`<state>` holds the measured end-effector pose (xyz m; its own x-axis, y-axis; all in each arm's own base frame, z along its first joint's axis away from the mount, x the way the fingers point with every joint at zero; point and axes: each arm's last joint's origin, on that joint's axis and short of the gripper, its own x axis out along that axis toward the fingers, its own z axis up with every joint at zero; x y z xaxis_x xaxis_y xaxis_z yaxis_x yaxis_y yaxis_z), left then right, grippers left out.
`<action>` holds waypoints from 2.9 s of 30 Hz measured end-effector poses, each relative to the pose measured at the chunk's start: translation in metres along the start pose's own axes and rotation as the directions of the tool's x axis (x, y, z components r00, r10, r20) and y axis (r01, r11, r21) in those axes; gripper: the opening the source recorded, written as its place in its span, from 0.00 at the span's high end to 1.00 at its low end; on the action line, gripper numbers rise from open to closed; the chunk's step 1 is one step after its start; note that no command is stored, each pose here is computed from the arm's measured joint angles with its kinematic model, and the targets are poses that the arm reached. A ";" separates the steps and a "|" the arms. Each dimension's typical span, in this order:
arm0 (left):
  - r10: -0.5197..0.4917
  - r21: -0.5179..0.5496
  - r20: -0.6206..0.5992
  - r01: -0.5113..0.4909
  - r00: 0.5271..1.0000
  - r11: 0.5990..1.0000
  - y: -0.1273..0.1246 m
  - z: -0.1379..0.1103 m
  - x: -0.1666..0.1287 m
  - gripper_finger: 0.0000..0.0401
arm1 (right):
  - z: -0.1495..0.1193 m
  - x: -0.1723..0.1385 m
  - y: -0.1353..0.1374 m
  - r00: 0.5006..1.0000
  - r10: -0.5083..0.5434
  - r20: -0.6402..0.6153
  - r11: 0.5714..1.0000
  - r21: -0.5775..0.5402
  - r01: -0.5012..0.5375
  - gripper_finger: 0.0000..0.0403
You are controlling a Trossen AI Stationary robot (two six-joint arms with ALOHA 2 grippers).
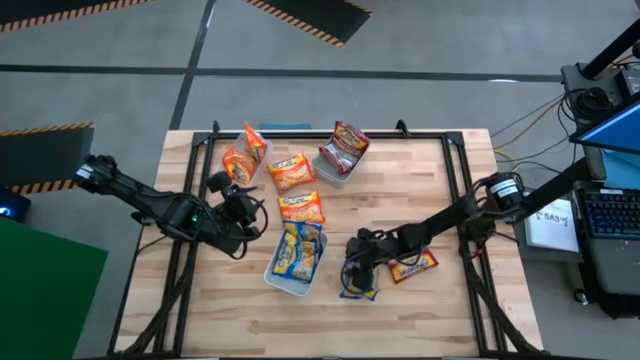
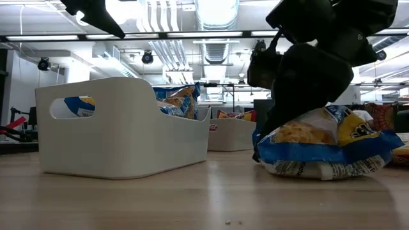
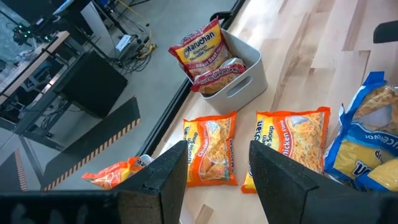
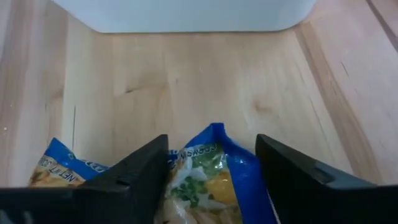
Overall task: Sort Maruchan noodles
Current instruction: Put the blue noodle pack into the white bin
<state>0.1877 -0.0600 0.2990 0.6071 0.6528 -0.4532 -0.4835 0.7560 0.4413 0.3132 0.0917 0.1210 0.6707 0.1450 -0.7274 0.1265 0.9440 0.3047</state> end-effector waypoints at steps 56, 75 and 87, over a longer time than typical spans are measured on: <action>0.049 -0.003 0.047 -0.049 0.998 0.999 0.002 0.004 -0.001 0.61 | 0.158 -0.045 0.053 0.862 0.158 0.482 0.986 -0.124 -0.112 0.98; 0.031 -0.035 0.073 -0.029 0.997 0.999 0.008 0.003 -0.009 0.61 | 0.172 0.019 0.033 0.957 -0.022 0.289 0.986 0.162 -0.026 0.95; 0.032 -0.030 0.070 -0.030 0.997 0.999 0.008 0.003 -0.009 0.61 | 0.181 0.000 0.033 0.939 -0.040 0.342 0.999 0.049 0.024 0.72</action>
<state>0.1799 -0.0603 0.3088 0.6342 0.6716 -0.3831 -0.5201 0.7372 0.4313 0.4503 0.0695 0.2424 0.8747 -0.0027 -0.4847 0.1783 0.9316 0.3167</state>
